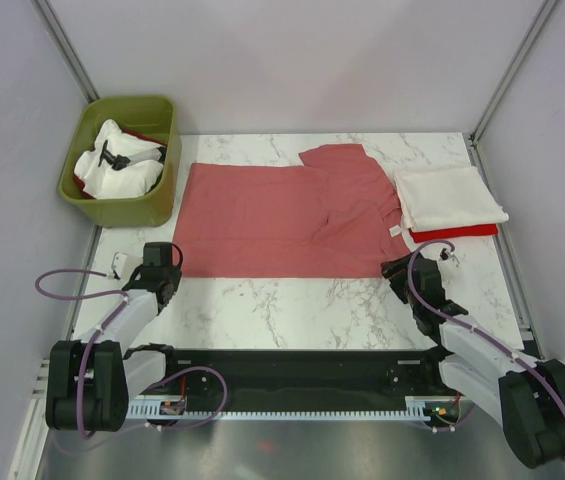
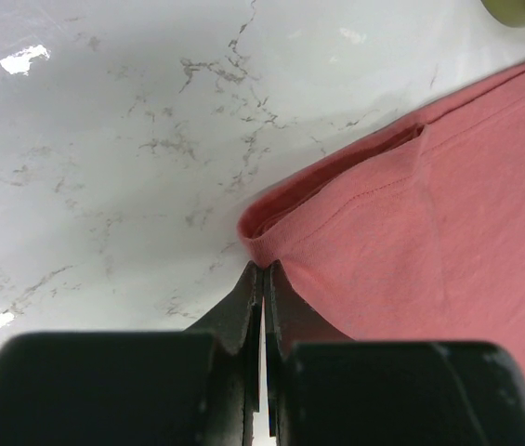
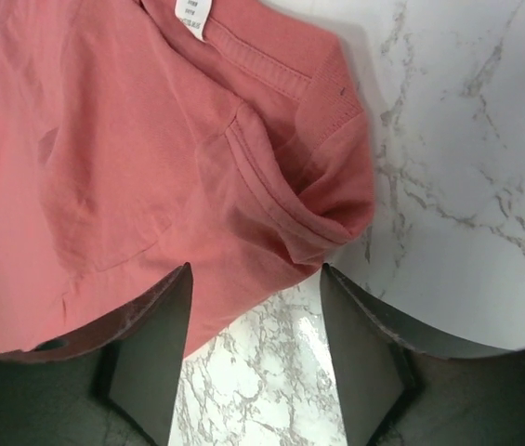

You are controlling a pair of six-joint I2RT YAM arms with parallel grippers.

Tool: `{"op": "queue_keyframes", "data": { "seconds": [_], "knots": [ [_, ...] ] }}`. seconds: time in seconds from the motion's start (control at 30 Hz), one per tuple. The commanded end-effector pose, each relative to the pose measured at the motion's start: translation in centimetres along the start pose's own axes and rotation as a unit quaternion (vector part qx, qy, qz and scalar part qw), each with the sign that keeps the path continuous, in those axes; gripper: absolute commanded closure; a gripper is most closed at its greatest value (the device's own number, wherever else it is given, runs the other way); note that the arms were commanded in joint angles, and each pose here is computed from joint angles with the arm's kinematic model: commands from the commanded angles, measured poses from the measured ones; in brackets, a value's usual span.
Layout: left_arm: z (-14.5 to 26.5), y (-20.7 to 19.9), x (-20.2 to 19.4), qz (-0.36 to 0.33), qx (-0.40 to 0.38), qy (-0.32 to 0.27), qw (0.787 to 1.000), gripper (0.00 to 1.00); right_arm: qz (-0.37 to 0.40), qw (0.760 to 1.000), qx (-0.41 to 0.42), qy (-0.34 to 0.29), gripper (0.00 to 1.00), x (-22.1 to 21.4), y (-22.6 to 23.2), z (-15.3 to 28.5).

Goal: Fold and stack the t-shirts
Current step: Fold the tshirt

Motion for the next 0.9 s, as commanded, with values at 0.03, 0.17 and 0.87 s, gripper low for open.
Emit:
{"op": "queue_keyframes", "data": {
  "seconds": [0.03,0.17,0.87],
  "knots": [
    [0.0,-0.9,1.0,0.004,-0.003,-0.027,1.0,0.98,-0.009,1.0,0.001,-0.026,0.38,1.0,0.8,-0.3],
    [0.0,-0.8,1.0,0.003,-0.002,-0.029,1.0,0.98,-0.011,0.998,-0.041,-0.047,0.43,1.6,0.0,-0.6],
    [-0.1,-0.8,1.0,0.0,-0.001,-0.031,1.0,0.98,0.003,0.989,-0.108,-0.1,0.98,3.6,-0.6,-1.0]
  ]
}}
Point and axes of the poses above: each gripper's point midway between its finger pads, its own z axis back along the fingers, its own y axis along the line the jaws close on, x = y × z, the point moved 6 cm from there along z, back along the fingers, and after that the axes turned 11 degrees about z, right-handed, at the moved point
